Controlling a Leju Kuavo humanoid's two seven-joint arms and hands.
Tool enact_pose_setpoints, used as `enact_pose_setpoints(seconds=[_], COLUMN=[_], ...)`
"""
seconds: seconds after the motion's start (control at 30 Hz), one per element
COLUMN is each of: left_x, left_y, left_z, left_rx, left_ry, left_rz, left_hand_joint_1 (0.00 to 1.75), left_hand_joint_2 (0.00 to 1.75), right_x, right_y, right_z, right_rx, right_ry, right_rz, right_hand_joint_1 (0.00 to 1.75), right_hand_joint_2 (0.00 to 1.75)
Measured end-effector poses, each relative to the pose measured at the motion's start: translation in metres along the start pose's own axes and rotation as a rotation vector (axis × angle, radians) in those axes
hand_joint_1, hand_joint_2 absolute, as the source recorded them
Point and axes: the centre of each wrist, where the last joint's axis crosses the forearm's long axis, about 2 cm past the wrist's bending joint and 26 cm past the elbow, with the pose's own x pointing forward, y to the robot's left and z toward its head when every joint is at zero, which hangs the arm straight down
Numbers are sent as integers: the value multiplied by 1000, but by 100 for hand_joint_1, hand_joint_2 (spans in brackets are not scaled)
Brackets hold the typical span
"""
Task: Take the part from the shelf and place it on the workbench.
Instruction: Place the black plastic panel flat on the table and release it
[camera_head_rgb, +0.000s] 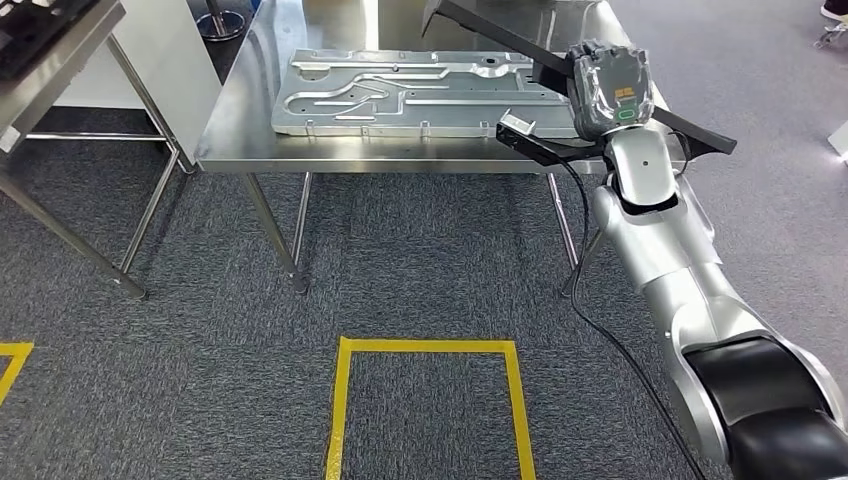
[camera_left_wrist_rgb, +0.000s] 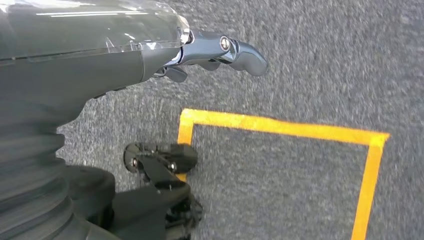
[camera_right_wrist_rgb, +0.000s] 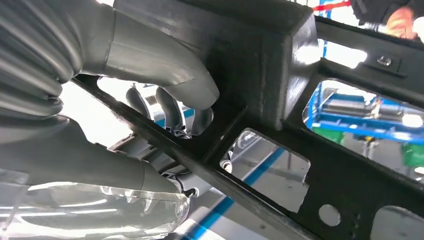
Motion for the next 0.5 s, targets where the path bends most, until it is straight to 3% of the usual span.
enact_pose_setpoints(seconds=[0.23,0.5], left_x=[2,3], left_y=[-1,-1], left_z=[-1,-3], left_rx=[-44,-65], left_ry=[0,14], left_rz=[1,-2], left_hand_joint_1=[0,0], left_hand_joint_2=[175,175], right_x=[-17,-24], right_y=[25,31], right_z=[32,41], right_rx=[55,78], right_ry=[27,30], right_rz=[5,18], right_hand_joint_1=[175,175], right_hand_joint_2=[175,175])
